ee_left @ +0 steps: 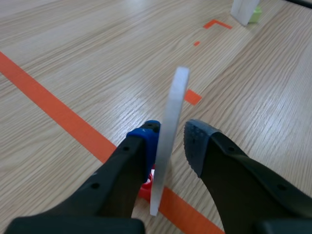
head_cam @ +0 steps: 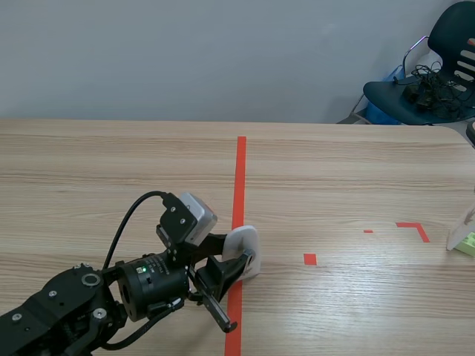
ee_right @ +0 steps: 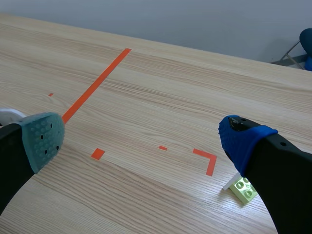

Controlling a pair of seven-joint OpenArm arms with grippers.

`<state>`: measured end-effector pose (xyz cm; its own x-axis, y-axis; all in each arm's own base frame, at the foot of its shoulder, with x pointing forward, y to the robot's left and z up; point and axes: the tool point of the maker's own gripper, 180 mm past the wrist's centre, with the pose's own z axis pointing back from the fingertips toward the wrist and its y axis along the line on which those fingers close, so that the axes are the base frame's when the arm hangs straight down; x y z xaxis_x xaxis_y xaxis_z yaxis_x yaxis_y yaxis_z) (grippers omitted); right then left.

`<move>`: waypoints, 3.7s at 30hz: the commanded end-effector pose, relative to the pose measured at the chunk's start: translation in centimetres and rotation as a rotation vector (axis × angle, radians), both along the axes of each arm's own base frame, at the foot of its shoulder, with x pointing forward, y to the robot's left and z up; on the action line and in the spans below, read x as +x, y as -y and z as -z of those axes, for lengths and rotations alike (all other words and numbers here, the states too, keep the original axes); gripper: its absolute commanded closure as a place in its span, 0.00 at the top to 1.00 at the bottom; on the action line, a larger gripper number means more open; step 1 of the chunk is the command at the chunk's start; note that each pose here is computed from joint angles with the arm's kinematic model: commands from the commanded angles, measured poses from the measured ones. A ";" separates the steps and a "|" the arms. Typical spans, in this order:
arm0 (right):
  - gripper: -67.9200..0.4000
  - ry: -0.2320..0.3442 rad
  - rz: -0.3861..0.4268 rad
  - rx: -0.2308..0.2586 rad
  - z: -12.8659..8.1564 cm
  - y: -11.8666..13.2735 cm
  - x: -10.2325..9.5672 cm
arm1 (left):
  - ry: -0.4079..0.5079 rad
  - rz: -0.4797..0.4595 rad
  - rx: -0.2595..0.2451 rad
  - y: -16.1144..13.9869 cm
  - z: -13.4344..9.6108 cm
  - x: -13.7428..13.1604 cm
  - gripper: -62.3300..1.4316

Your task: Do the leaf sorting experiment

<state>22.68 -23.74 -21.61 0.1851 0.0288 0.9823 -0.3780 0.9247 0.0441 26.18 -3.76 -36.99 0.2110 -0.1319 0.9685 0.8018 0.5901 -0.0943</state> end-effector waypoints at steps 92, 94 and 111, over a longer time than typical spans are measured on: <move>1.00 0.024 -0.447 -0.121 6.4 -16.5 1.5 | 0.132 -0.141 -0.070 -13.2 -16.7 -3.5 1.00; 1.00 0.016 -0.460 -0.130 7.9 -17.9 1.8 | 0.133 -0.141 -0.071 -13.2 -16.7 -3.5 1.00; 0.69 -0.037 -0.569 -0.085 16.3 -27.5 1.5 | 0.133 -0.141 -0.072 -13.2 -16.7 -3.5 1.00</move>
